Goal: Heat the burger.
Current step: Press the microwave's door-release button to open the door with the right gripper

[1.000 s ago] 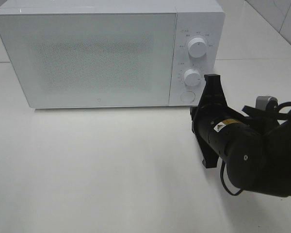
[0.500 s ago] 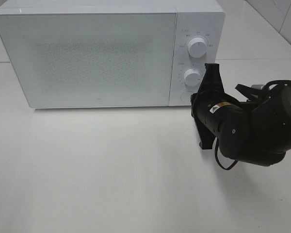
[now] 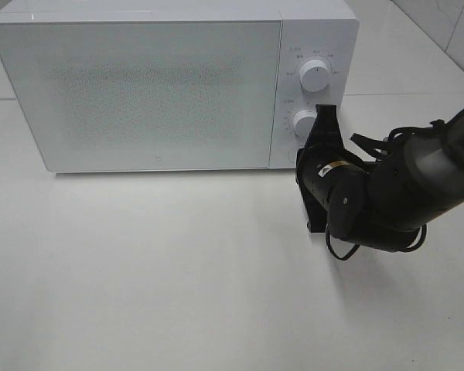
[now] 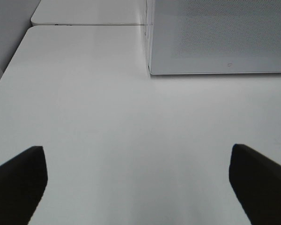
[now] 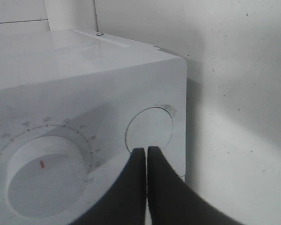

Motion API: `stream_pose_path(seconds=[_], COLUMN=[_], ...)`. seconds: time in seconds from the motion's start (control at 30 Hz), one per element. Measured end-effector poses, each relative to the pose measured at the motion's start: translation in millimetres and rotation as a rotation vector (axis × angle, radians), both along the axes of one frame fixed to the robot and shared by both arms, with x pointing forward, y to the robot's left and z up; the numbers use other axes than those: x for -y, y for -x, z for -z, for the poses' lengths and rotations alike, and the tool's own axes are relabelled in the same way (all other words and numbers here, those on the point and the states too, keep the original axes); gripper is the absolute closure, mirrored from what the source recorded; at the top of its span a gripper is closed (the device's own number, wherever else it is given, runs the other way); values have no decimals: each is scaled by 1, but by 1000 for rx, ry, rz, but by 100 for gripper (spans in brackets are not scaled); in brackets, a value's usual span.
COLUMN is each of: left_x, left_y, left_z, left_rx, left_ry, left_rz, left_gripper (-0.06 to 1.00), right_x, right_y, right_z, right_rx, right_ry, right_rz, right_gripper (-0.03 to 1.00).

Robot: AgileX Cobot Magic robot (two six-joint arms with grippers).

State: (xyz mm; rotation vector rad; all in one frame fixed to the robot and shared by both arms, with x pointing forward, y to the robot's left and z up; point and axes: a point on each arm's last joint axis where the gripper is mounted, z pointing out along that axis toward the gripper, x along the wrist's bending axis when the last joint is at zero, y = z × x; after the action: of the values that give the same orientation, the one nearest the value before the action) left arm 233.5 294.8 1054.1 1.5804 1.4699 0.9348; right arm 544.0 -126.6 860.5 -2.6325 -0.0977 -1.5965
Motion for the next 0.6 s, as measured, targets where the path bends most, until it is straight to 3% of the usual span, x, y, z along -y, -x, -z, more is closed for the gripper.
stream_pose_path(seconds=[0.6], left_x=[0], left_y=[0], left_z=[0], left_rx=[0], left_ry=[1], left_rz=[1], left_gripper=[-5], right_x=[3], right_y=[-12], right_z=[13], right_rx=[-17], right_ry=[10], right_rz=[17], right_gripper=[94])
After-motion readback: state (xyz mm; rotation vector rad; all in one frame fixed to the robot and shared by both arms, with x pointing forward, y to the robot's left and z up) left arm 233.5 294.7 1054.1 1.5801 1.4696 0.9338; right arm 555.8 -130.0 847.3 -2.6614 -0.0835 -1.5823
